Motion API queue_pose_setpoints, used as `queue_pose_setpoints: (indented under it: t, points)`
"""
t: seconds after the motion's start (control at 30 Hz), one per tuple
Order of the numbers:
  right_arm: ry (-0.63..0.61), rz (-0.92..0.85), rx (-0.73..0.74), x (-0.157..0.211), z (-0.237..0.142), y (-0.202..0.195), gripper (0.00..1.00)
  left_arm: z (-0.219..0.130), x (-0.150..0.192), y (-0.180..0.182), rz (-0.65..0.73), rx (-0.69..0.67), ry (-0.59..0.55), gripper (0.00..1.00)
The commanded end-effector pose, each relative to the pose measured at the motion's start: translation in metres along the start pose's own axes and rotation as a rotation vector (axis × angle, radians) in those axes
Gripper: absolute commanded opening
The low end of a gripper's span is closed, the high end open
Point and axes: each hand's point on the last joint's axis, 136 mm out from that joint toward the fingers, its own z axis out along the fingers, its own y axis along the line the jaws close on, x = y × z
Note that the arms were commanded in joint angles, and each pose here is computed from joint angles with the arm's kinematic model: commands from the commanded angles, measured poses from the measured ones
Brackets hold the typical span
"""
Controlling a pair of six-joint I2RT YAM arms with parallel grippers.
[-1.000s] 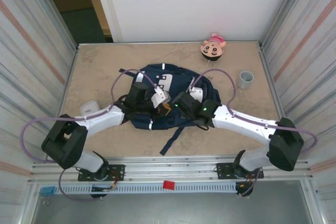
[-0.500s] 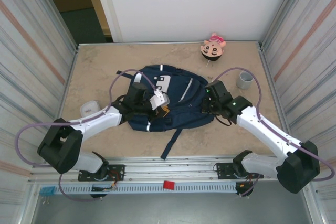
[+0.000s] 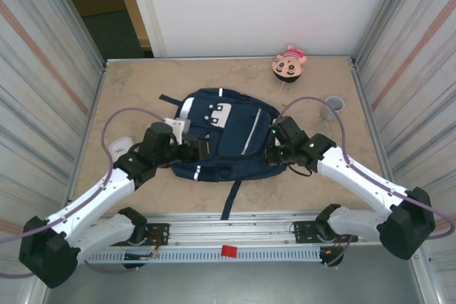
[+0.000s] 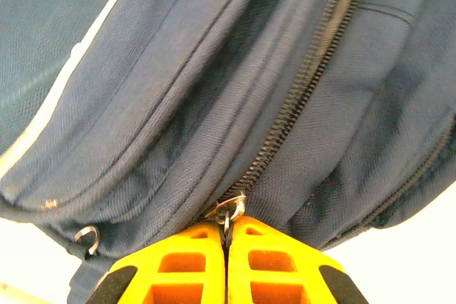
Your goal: Pack the student bag
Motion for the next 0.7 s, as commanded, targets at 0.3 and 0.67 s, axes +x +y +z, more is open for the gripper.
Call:
queue_pose_setpoints:
  t: [0.3,0.67]
  points:
    - [0.073,-0.058,-0.138,0.022,0.011,0.078,0.00,0.040,0.009,0.080,-0.453,-0.180,0.003,0.75]
    - [0.029,0.013,-0.263,0.001,0.036,0.164,0.00,0.058,-0.073,0.088,-0.434,-0.121,-0.024,0.77]
